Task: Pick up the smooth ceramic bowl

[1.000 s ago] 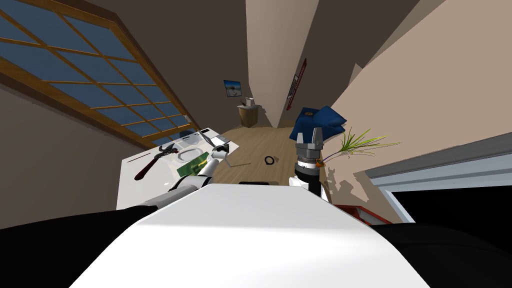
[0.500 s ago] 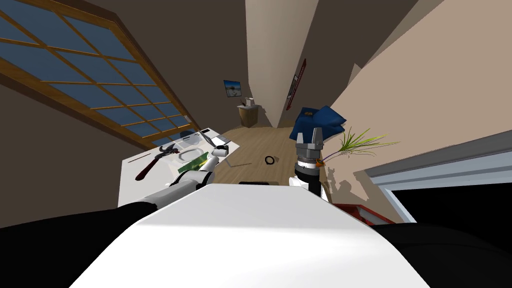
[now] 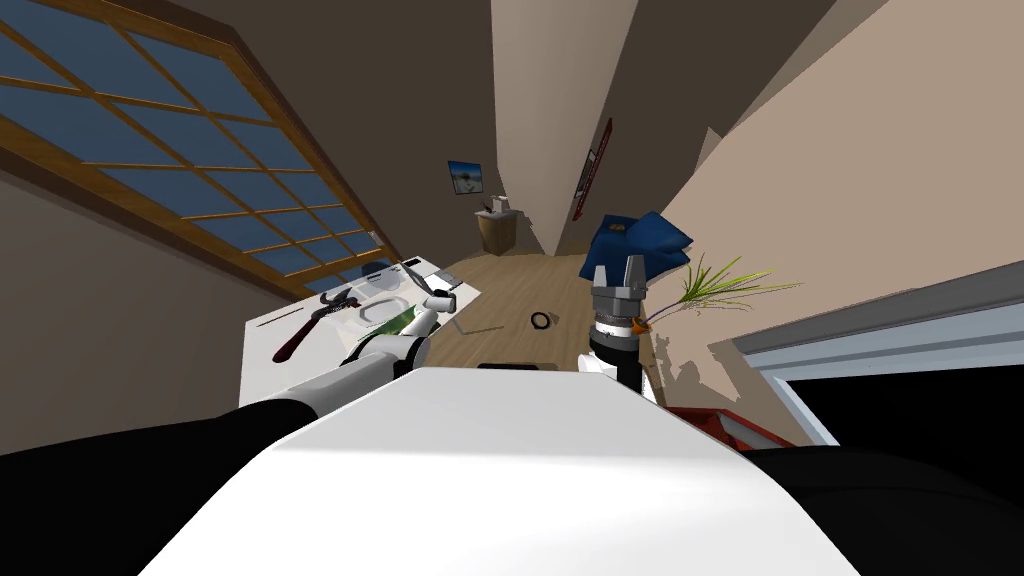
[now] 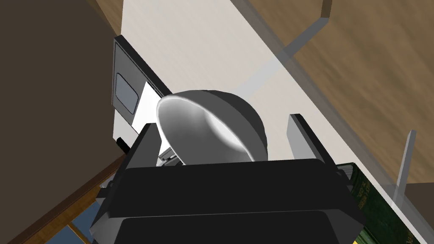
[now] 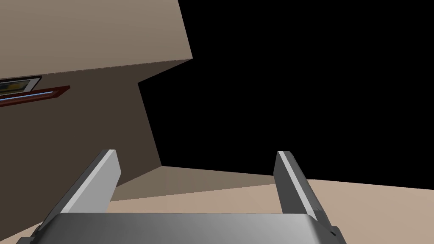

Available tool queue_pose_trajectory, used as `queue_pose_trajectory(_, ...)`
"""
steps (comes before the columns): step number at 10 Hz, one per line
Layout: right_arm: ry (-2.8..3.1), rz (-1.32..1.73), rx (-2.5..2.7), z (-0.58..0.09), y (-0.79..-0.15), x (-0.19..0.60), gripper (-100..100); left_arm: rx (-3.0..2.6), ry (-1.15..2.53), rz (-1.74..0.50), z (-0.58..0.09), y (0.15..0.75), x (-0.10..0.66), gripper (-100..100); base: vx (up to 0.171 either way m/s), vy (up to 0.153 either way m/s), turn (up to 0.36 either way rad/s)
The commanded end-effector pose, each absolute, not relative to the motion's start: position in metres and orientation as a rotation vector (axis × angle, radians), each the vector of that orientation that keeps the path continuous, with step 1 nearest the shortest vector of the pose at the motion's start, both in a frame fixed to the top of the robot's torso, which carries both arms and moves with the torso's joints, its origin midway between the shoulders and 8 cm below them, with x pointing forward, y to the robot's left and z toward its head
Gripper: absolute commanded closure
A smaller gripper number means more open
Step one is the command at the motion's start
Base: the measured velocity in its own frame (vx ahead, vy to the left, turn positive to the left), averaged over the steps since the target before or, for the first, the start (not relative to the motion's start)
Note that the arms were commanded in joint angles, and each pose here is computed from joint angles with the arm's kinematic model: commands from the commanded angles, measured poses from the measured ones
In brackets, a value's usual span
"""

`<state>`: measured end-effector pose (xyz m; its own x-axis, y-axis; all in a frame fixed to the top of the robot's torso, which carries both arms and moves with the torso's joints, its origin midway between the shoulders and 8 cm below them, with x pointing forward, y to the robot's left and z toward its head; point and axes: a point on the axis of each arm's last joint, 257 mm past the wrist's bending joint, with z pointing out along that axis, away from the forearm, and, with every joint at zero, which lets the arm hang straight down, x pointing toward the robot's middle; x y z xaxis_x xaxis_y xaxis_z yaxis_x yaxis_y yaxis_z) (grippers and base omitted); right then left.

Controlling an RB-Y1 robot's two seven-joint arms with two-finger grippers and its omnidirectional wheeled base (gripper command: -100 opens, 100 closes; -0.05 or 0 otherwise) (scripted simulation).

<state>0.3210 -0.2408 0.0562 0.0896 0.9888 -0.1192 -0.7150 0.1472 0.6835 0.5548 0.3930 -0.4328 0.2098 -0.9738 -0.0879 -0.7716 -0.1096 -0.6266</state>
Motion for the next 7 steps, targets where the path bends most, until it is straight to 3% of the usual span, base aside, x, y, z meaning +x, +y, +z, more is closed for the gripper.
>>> queue_pose_trajectory(1, 0.647, 1.357, 0.525, 0.056, -0.241, 0.321, 0, -1.983, 1.616, -0.448, -0.436, 0.393, 0.552, -100, 0.004, 0.053, 0.0)
queue_pose_trajectory(7, 0.647, 1.357, 0.525, 0.056, -0.241, 0.321, 0, -2.155, 1.627, -0.343, -0.457, 0.392, 0.525, -100, 0.011, 0.061, 0.001)
